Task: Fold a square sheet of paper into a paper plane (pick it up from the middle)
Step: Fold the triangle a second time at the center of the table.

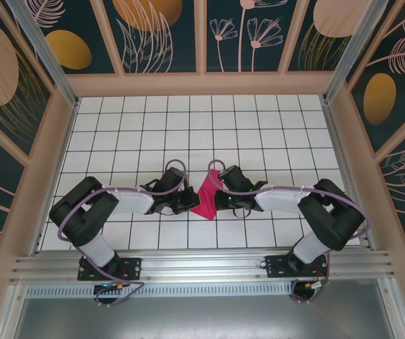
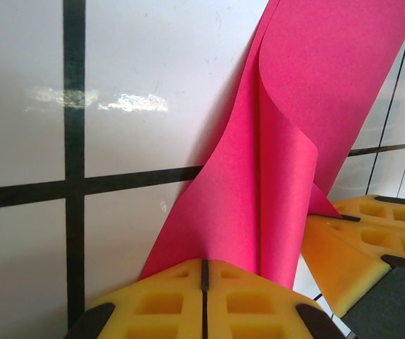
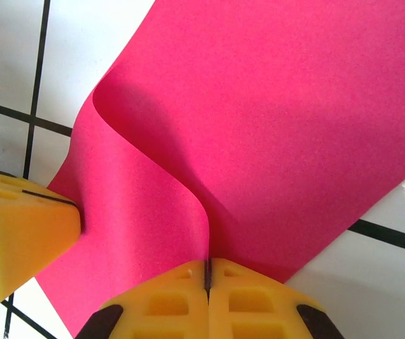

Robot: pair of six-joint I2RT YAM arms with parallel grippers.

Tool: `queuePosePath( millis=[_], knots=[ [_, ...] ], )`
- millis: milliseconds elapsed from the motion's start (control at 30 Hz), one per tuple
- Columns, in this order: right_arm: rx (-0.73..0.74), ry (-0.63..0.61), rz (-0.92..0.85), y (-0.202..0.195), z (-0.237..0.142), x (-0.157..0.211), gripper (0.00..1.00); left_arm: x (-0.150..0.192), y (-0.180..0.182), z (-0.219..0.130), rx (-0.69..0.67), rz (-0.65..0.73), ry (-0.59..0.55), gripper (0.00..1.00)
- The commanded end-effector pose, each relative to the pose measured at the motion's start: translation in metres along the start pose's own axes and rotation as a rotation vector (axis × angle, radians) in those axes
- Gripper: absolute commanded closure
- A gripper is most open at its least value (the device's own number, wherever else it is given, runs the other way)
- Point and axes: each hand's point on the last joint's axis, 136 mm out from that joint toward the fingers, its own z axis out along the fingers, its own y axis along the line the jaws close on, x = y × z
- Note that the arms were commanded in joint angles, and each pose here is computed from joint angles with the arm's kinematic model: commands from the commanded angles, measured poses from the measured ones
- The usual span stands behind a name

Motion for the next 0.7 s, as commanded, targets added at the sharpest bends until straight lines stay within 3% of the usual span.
queuePosePath(
  millis=[0, 300, 433, 667],
  knots=[
    [0.049, 0.026, 0.007, -0.009, 0.005, 0.004, 1.00, 0.008, 0.020, 0.004, -0.074, -0.004, 0.029, 0.90],
    [0.096, 0.052, 0.005, -0.018, 0.009, 0.014, 1.00, 0.001, 0.013, -0.004, -0.073, 0.006, -0.012, 0.86],
    [0.099, 0.058, -0.001, -0.018, 0.010, 0.017, 1.00, -0.008, 0.000, -0.014, -0.050, 0.020, -0.061, 0.80],
    [0.107, 0.055, -0.009, -0.019, 0.011, 0.016, 1.00, -0.022, -0.035, -0.026, 0.060, 0.041, -0.119, 0.78]
  ],
)
